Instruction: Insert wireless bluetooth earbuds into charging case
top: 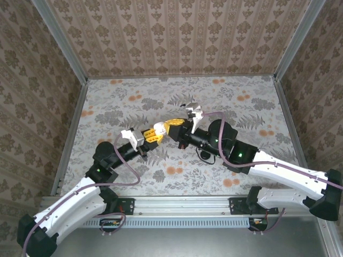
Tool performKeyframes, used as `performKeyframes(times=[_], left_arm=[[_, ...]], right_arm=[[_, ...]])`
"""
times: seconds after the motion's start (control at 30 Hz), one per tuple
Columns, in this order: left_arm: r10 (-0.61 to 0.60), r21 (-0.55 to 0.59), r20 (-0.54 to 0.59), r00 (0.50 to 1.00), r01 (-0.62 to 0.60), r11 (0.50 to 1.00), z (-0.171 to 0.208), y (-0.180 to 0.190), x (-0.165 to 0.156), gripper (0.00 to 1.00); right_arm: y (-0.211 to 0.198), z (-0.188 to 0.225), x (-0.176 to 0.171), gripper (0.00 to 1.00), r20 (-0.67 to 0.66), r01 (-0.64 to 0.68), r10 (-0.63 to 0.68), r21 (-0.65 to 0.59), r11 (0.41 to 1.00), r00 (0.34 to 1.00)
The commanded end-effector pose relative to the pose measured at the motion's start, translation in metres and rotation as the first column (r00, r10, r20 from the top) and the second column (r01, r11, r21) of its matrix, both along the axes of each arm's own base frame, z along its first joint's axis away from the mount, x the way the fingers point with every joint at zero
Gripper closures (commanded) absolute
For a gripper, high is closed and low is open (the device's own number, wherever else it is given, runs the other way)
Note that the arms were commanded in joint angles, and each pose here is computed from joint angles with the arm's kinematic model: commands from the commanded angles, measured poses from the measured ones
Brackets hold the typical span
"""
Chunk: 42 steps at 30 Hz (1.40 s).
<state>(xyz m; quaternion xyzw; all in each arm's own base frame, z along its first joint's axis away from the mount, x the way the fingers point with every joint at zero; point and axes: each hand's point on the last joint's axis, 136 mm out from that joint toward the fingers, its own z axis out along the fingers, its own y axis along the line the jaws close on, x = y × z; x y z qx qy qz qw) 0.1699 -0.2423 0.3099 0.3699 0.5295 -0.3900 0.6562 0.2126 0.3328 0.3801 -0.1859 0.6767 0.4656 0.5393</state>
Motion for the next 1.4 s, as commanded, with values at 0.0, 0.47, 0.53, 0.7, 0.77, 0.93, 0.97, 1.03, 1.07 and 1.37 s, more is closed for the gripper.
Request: performKeyframes(times=[0.0, 0.47, 0.53, 0.7, 0.77, 0.93, 0.97, 1.03, 1.07, 1.37], left_arm=[[0.000, -0.030, 0.070, 0.998, 0.002, 1.000, 0.013, 0.002, -0.005, 1.00], [0.004, -0.028, 0.071, 0.997, -0.002, 1.000, 0.012, 0.003, -0.006, 1.00], [0.001, -0.025, 0.069, 0.998, 0.001, 1.000, 0.010, 0.003, -0.006, 1.00], [0.005, -0.026, 0.076, 0.997, -0.003, 1.000, 0.011, 0.004, -0.007, 1.00], [0.007, -0.025, 0.077, 0.997, -0.005, 1.000, 0.011, 0.004, -0.007, 1.00], [0.010, -0.022, 0.078, 0.997, -0.008, 1.000, 0.010, 0.004, -0.007, 1.00], [0.010, -0.022, 0.078, 0.997, -0.009, 1.000, 0.010, 0.004, -0.007, 1.00], [0.012, -0.021, 0.079, 0.997, -0.010, 1.000, 0.010, 0.004, -0.006, 1.00], [0.012, -0.021, 0.078, 0.997, -0.011, 1.000, 0.010, 0.004, -0.006, 1.00], [0.019, -0.020, 0.076, 0.997, -0.018, 1.000, 0.010, 0.004, -0.004, 1.00]], right_arm=[[0.009, 0.009, -0.006, 0.90, 0.055, -0.042, 0.041, 0.012, 0.999, 0.998], [0.023, -0.017, 0.000, 0.90, 0.045, -0.035, 0.039, -0.079, 0.996, 0.998], [0.023, -0.019, 0.001, 0.90, 0.047, -0.030, 0.034, -0.094, 0.995, 0.998], [0.021, -0.026, 0.003, 0.91, 0.056, -0.018, 0.025, -0.128, 0.992, 0.998], [0.019, -0.028, 0.002, 0.91, 0.060, -0.013, 0.021, -0.138, 0.990, 0.998], [0.011, -0.027, 0.001, 0.91, 0.068, 0.005, 0.004, -0.140, 0.990, 0.998], [0.009, -0.026, 0.001, 0.91, 0.072, 0.009, 0.001, -0.139, 0.990, 0.997], [0.008, -0.025, 0.000, 0.91, 0.076, 0.011, -0.001, -0.142, 0.990, 0.997], [0.007, -0.025, 0.000, 0.91, 0.079, 0.013, -0.001, -0.146, 0.989, 0.997], [0.010, -0.032, -0.001, 0.91, 0.067, -0.005, 0.016, -0.169, 0.986, 0.998]])
